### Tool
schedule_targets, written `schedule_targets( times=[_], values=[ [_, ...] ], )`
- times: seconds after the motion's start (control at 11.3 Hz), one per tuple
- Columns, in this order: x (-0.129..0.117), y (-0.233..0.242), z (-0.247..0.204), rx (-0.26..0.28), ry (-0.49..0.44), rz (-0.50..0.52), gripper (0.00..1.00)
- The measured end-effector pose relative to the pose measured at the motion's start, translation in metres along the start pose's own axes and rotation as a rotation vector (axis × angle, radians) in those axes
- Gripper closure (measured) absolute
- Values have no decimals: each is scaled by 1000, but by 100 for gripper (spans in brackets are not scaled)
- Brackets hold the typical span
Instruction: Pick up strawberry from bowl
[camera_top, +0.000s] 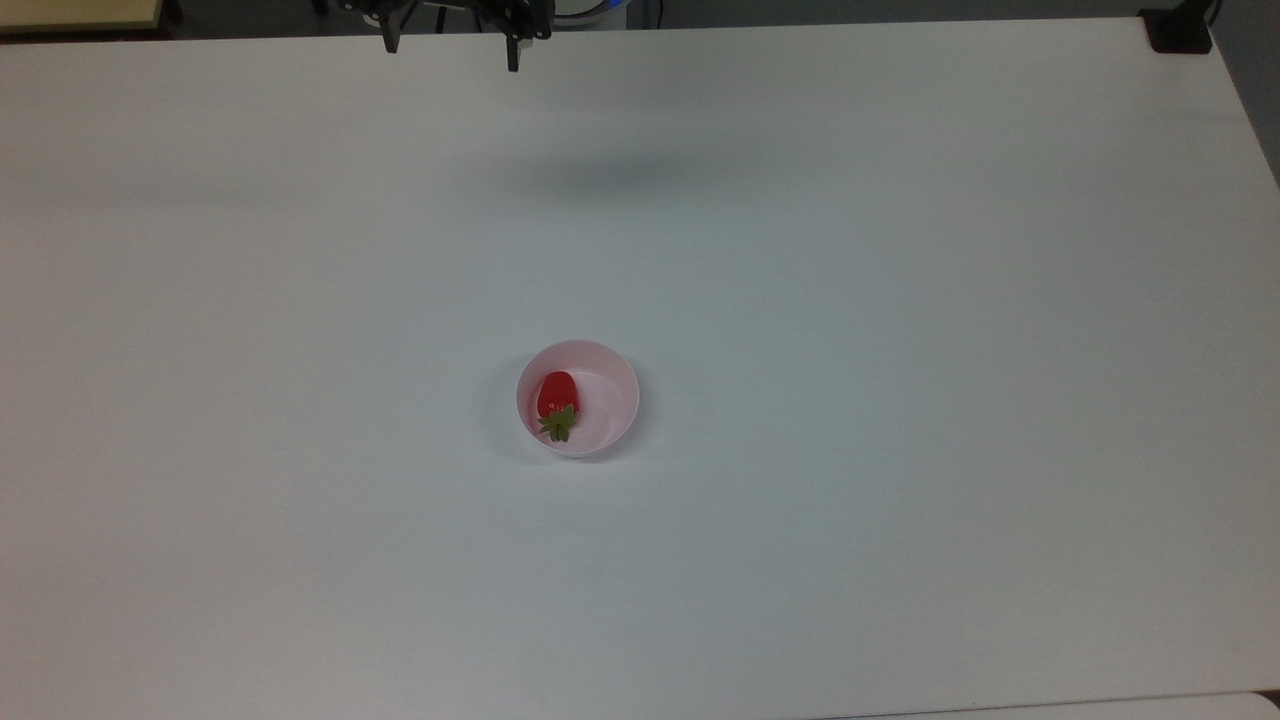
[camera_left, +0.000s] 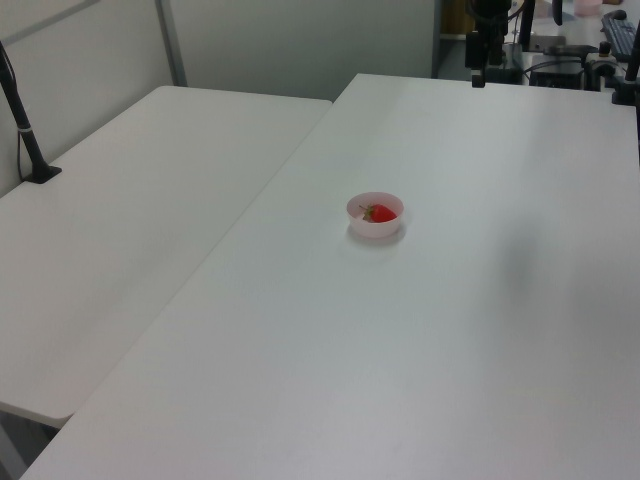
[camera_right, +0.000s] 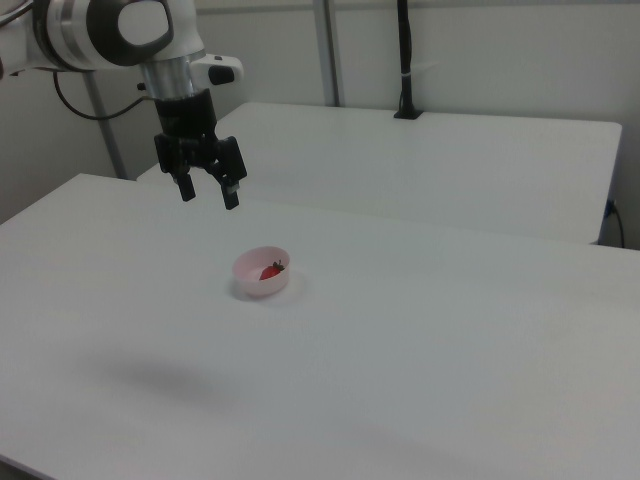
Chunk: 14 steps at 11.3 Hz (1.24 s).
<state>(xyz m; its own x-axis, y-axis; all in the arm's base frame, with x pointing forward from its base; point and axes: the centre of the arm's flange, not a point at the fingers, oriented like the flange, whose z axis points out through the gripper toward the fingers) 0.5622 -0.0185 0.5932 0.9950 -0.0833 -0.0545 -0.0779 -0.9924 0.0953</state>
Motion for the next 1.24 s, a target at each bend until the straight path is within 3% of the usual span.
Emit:
schedule_targets(
  times=[0.27, 0.97, 1.24],
  values=[
    [6, -6, 7, 4, 2, -8, 0],
    [83, -56, 83, 80, 106, -45, 0],
    [108, -73, 116, 93, 151, 11, 0]
  ],
)
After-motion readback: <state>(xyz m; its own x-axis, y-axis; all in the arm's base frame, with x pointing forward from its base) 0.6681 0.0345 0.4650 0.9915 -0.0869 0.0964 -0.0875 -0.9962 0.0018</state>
